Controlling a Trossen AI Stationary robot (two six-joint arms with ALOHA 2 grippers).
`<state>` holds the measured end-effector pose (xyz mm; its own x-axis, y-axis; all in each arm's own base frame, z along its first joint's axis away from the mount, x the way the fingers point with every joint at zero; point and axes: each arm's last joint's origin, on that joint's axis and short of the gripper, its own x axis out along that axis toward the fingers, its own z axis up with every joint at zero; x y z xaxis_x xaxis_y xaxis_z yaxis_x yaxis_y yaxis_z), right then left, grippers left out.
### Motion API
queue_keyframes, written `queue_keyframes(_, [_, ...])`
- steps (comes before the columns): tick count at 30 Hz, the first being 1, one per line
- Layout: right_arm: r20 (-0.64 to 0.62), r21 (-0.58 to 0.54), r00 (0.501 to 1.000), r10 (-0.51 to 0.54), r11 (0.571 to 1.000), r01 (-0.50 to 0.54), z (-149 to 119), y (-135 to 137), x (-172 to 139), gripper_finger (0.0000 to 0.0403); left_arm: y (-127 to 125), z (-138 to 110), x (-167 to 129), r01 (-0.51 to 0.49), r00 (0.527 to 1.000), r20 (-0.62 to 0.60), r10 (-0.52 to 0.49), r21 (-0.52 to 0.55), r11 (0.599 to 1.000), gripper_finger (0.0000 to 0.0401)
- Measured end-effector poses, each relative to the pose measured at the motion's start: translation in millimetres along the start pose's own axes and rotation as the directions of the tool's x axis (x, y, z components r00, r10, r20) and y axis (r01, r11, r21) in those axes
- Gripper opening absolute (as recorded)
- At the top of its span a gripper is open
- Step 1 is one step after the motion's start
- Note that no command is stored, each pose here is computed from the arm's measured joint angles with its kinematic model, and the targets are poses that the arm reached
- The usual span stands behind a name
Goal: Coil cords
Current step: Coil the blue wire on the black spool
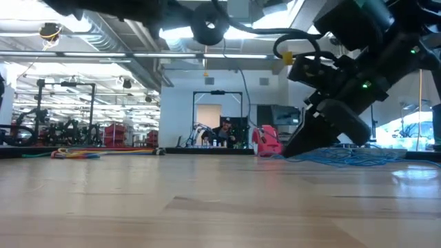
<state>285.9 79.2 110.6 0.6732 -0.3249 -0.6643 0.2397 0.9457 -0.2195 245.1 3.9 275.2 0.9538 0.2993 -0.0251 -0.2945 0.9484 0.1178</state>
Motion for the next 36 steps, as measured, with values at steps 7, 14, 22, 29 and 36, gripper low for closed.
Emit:
queue_keyframes(7, [0.051, 0.011, 0.997, 0.057, 0.998, -0.057, 55, -10, -42, 0.0134, -3, -4, -2, 0.021, 0.999, -0.050, -0.019, 0.029, 0.999, 0.0001])
queue_keyframes(14, [0.231, 0.042, 0.971, -0.064, 0.998, 0.056, 80, -15, -53, 0.0178, -2, -6, -2, 0.015, 0.998, -0.059, -0.014, 0.017, 1.000, 0.0001])
queue_keyframes(22, [0.320, 0.033, 0.923, -0.214, 0.976, 0.215, 56, -3, -9, 0.0179, -2, -7, 0, 0.006, 0.998, -0.058, -0.009, -0.041, 0.999, 0.0001])
queue_keyframes(29, [0.350, -0.015, 0.881, -0.320, 0.938, 0.347, 52, 2, 5, 0.0172, -3, -7, 4, 0.003, 0.999, -0.042, -0.005, -0.047, 0.999, 0.0001])
queue_keyframes(36, [0.365, -0.037, 0.860, -0.357, 0.917, 0.397, 55, 1, 3, 0.0145, -2, -3, 2, 0.004, 1.000, -0.013, -0.005, -0.033, 0.999, 0.0001])
